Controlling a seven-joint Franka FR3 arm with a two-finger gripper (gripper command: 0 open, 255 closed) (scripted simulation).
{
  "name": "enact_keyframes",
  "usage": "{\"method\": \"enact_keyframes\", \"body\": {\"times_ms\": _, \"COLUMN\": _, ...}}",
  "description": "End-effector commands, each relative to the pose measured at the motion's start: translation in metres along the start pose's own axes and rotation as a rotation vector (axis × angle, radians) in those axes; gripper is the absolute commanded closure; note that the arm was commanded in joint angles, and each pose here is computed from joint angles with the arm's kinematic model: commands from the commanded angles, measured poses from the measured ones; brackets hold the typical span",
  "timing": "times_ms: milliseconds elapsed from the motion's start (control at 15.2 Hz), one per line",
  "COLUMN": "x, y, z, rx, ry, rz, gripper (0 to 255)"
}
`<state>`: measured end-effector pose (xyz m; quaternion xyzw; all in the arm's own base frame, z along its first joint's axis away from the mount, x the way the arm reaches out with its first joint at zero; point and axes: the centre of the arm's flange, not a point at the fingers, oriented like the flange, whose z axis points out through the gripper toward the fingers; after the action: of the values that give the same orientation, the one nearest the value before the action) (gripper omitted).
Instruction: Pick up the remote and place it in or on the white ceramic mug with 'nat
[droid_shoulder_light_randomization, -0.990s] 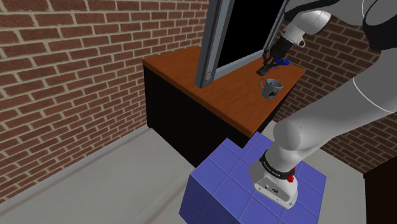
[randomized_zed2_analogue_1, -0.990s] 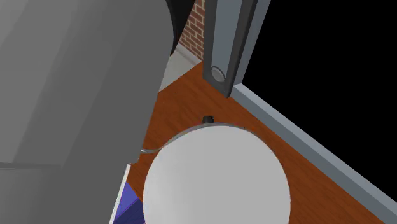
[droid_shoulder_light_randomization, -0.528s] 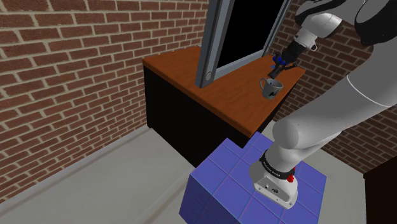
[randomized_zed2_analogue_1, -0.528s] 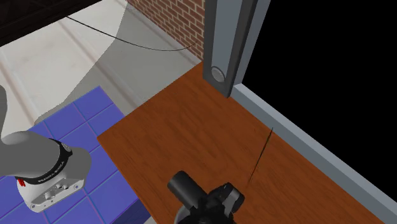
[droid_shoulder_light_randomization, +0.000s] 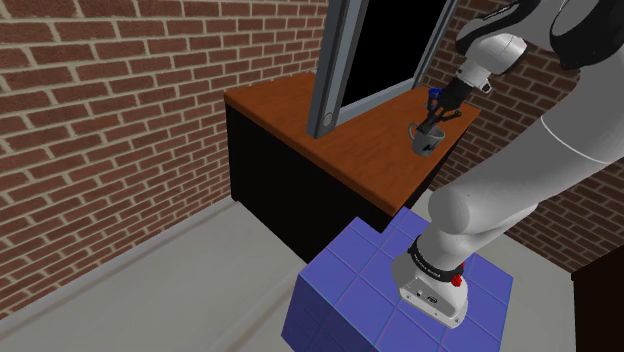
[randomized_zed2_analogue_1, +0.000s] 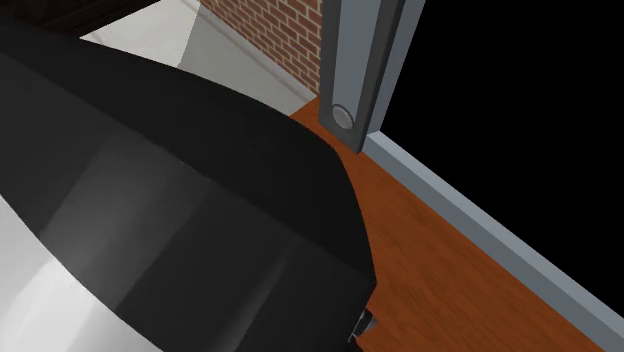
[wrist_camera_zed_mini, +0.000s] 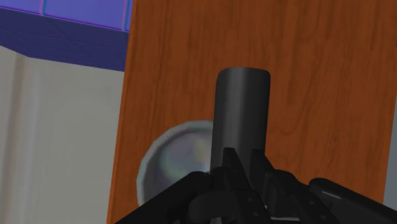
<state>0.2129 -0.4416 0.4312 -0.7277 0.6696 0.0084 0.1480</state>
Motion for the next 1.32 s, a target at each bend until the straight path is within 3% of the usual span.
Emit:
{"method": "enact_keyframes", "body": {"times_ms": 0, "x": 0.003, "y": 0.003, "z": 0.009, "rx": 0.0, "ry": 0.001, "rz": 0.0, "gripper": 255}}
{"method": "enact_keyframes", "body": {"times_ms": 594, "x": 0.004, "y": 0.004, "z": 0.015, "rx": 0.0, "ry": 0.001, "rz": 0.0, "gripper": 255}}
{"method": "enact_keyframes", "body": {"times_ms": 660, "x": 0.005, "y": 0.004, "z": 0.016, "rx": 0.0, "ry": 0.001, "rz": 0.0, "gripper": 0}}
{"method": "enact_keyframes", "body": {"times_ms": 990, "x": 0.004, "y": 0.004, "z": 0.015, "rx": 0.0, "ry": 0.001, "rz": 0.0, "gripper": 0}}
{"method": "enact_keyframes", "body": {"times_ms": 1254, "x": 0.004, "y": 0.004, "z": -0.035, "rx": 0.0, "ry": 0.001, "rz": 0.0, "gripper": 0}}
